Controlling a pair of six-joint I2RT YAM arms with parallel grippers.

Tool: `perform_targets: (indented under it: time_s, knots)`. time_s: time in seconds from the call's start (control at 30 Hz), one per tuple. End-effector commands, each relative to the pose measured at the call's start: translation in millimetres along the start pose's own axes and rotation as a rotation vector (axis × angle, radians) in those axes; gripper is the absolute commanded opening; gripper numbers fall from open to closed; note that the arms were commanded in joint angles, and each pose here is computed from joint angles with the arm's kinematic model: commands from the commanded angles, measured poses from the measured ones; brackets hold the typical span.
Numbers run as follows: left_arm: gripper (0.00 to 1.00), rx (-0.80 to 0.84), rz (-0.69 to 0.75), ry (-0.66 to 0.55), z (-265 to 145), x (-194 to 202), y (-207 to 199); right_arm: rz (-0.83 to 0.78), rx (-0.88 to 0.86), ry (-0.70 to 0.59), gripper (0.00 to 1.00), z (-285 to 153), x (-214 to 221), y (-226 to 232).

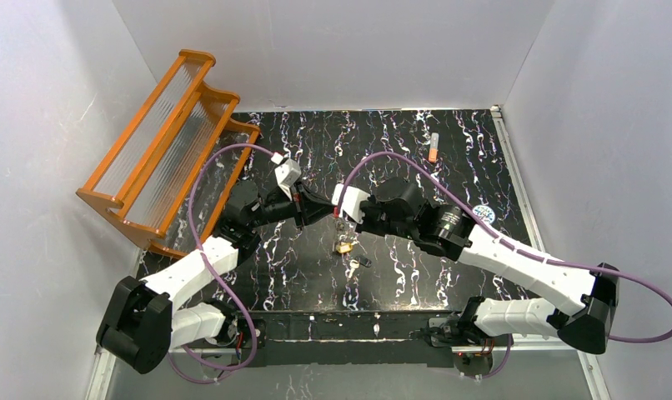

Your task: Remove the keys from the keyring

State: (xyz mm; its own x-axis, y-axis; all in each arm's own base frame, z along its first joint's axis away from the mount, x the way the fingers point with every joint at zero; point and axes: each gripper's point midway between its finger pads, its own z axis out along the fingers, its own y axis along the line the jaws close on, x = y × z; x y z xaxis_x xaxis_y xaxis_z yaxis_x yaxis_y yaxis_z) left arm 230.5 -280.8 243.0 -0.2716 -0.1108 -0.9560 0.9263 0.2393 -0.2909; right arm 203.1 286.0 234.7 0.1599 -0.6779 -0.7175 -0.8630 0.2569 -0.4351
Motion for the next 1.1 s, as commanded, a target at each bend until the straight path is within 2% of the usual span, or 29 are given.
perform_targets:
  time_s: [0.0, 0.2, 0.4, 0.73, 1.07]
  knots:
    - [0.00, -0.054, -0.028, -0.117, -1.5, -30.1, 1.1, 0.020, 0.015, -0.045, 0.01, 1.9, -7.5, 4.1]
    - [0.00, -0.106, -0.098, -0.158, -2.6, -38.7, 6.5, -0.009, 0.052, -0.025, 0.01, 8.1, 1.0, 5.0]
    - [0.00, -0.082, -0.119, -0.173, -4.2, -42.3, -0.9, -0.029, 0.126, -0.020, 0.01, 11.3, 12.9, -2.3]
    - [0.00, 0.049, -0.107, -0.213, -7.6, -52.7, -28.3, 0.011, 0.223, -0.099, 0.01, 9.6, 19.0, -11.5]
    - [0.00, 0.233, -0.054, -0.201, -14.4, -55.5, -63.5, 0.045, 0.195, -0.208, 0.01, 8.0, -0.8, -21.1]
